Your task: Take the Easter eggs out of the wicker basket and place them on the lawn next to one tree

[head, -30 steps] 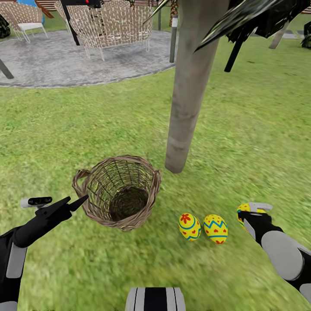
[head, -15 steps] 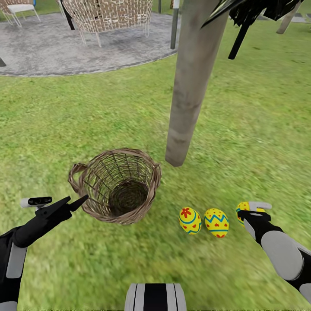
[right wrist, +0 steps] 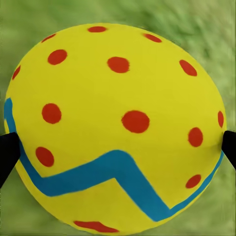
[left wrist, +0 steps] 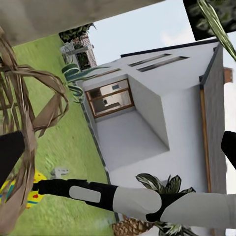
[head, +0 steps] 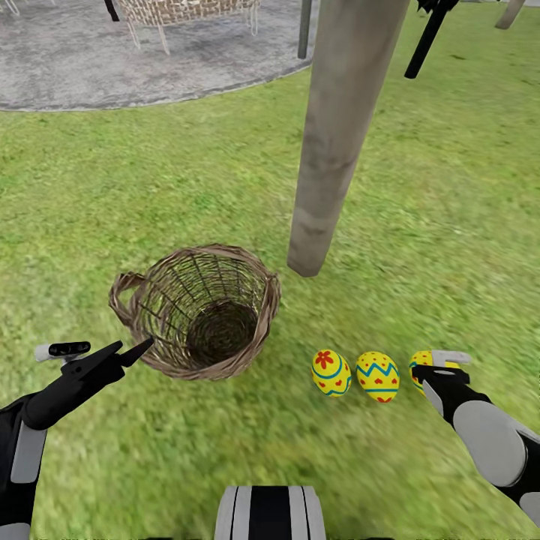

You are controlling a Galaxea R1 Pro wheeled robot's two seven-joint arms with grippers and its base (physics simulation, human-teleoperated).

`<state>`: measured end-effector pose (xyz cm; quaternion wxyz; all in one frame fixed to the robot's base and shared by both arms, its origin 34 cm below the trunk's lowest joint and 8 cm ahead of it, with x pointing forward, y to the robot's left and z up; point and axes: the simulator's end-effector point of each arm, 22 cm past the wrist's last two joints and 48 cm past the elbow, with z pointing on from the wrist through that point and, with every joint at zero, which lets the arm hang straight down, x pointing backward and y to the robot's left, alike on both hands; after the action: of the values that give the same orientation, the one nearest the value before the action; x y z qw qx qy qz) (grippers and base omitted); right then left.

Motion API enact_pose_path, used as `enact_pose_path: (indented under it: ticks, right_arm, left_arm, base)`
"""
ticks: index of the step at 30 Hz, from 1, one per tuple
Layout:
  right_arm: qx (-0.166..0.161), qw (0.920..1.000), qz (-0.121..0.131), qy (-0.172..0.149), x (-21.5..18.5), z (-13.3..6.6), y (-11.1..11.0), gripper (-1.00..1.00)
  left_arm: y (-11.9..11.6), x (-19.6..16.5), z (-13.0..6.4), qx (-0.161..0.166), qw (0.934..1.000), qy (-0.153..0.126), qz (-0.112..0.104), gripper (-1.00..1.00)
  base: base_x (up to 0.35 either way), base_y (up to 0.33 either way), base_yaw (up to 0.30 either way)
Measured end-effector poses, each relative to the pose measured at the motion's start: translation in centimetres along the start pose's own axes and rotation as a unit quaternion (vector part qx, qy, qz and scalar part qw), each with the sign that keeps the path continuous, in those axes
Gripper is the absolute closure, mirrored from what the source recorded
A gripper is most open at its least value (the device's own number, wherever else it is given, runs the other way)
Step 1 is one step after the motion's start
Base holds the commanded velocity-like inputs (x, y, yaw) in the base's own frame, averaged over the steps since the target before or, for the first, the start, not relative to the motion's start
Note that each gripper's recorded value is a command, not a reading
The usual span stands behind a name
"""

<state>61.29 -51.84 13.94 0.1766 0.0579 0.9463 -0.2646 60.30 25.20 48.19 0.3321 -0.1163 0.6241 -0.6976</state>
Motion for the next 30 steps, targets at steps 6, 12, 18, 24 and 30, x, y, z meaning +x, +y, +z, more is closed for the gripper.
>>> enact_pose_path:
  ticks: [6, 12, 18, 24, 30]
  right_arm:
    - [-0.003, 0.9999, -0.012, 0.007, 1.1, 0.8, 0.7, 1.00]
    - [-0.001, 0.9980, -0.062, 0.002, 1.4, 1.5, 1.3, 1.00]
    - [0.003, 0.9981, -0.062, -0.001, 1.2, 1.8, 1.1, -1.00]
    - [0.001, 0.9979, -0.065, 0.003, 1.6, 1.6, 1.2, -1.00]
    - [-0.003, 0.9988, -0.049, -0.004, 0.5, 0.9, 1.0, -1.00]
  left_arm:
    - [1.2, 0.3, -0.3, -0.007, 0.9999, 0.000, -0.010, -1.00]
    - [2.4, 0.7, -0.6, -0.015, 0.9997, -0.001, -0.019, -1.00]
    - [2.9, 0.8, -0.8, -0.017, 0.9996, -0.002, -0.023, -1.00]
    - [2.7, 0.8, -0.8, -0.017, 0.9996, -0.003, -0.022, -1.00]
    - [1.4, 0.4, -0.5, -0.007, 0.9999, -0.003, -0.014, -1.00]
  base:
    - [0.000, 0.000, 0.000]
    - [0.000, 0.000, 0.000]
    - [0.000, 0.000, 0.000]
    - [0.000, 0.000, 0.000]
    - [0.000, 0.000, 0.000]
